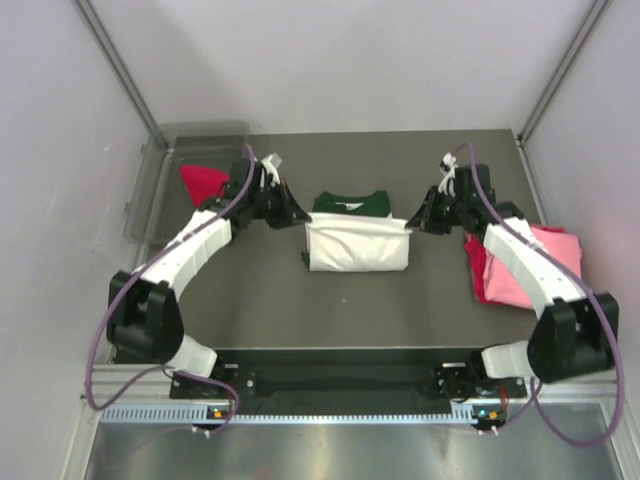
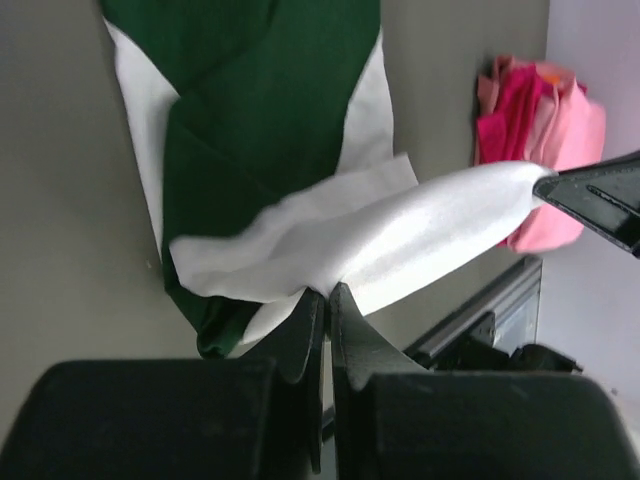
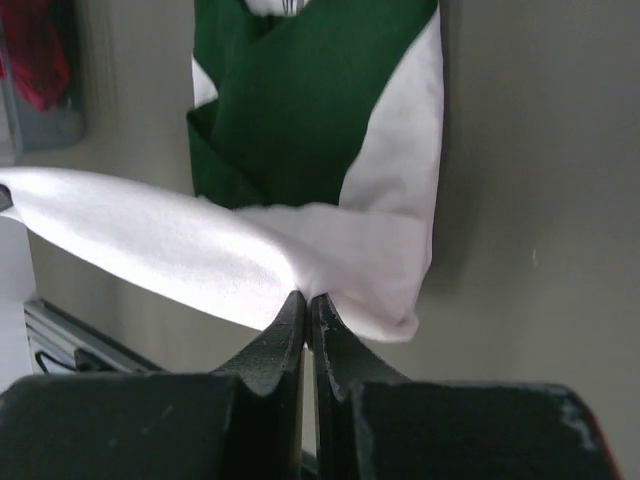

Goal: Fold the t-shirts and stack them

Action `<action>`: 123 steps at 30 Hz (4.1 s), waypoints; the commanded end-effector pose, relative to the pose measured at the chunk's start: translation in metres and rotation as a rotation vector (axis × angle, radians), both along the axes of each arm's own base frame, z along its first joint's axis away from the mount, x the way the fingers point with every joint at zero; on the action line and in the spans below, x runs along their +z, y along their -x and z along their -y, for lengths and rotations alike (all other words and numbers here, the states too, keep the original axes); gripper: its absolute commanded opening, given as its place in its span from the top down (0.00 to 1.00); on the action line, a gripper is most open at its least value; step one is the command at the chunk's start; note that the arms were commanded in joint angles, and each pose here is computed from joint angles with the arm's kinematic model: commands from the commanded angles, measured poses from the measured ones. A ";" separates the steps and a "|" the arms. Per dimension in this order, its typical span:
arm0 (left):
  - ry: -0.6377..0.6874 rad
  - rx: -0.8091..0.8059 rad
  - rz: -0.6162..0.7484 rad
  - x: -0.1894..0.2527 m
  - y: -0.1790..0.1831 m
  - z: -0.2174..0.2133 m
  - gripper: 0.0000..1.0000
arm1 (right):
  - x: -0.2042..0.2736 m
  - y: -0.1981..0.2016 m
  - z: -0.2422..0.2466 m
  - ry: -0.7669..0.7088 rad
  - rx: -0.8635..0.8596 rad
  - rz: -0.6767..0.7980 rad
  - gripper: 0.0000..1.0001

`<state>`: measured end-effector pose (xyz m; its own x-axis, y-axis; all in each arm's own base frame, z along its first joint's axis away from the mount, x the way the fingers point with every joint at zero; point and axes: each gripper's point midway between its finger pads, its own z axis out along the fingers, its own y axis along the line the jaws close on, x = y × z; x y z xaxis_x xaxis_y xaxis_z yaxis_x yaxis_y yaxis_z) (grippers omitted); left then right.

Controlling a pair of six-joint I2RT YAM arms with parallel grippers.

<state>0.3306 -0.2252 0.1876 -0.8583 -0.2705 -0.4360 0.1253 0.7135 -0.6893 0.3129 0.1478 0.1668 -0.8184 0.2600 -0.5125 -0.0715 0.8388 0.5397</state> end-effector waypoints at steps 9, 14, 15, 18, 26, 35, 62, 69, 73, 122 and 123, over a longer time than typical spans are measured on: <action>-0.008 0.123 -0.002 -0.034 -0.149 -0.012 1.00 | 0.011 -0.140 -0.005 -0.046 -0.011 0.092 1.00; 0.008 0.143 -0.020 -0.055 -0.197 -0.008 1.00 | -0.003 -0.195 -0.018 -0.080 0.020 0.117 0.91; 0.013 0.146 -0.020 -0.057 -0.201 -0.009 0.97 | -0.009 -0.202 -0.017 -0.074 0.010 0.110 0.72; 0.017 0.149 0.003 -0.057 -0.207 -0.009 0.31 | -0.016 -0.211 -0.014 -0.064 -0.009 0.124 0.27; -0.035 0.152 0.154 -0.014 -0.175 -0.023 0.05 | -0.014 -0.165 -0.002 -0.025 -0.012 0.169 0.17; -0.154 0.247 0.231 -0.039 -0.120 -0.045 0.01 | -0.035 -0.125 0.029 0.098 -0.174 0.239 0.23; -0.093 0.138 0.117 -0.126 -0.112 -0.007 0.06 | -0.108 -0.129 -0.016 -0.051 -0.007 0.101 0.08; -0.136 0.146 0.093 -0.138 -0.136 -0.005 0.09 | -0.126 -0.152 -0.015 -0.019 -0.039 0.035 0.16; -0.128 0.147 0.061 -0.135 -0.147 0.001 0.16 | -0.120 -0.166 -0.018 -0.021 -0.036 0.022 0.24; -0.057 0.017 0.262 -0.115 -0.119 0.024 1.00 | -0.073 -0.155 -0.049 -0.049 0.073 0.232 1.00; -0.068 0.018 0.276 -0.113 -0.119 0.024 1.00 | -0.073 -0.153 -0.049 -0.049 0.073 0.239 1.00</action>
<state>0.4443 -0.2474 0.0381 -0.7806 -0.2631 -0.5670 0.2001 0.7541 -0.6255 0.4531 0.1907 0.0428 -0.7955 0.2191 -0.5650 -0.1639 0.8198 0.5487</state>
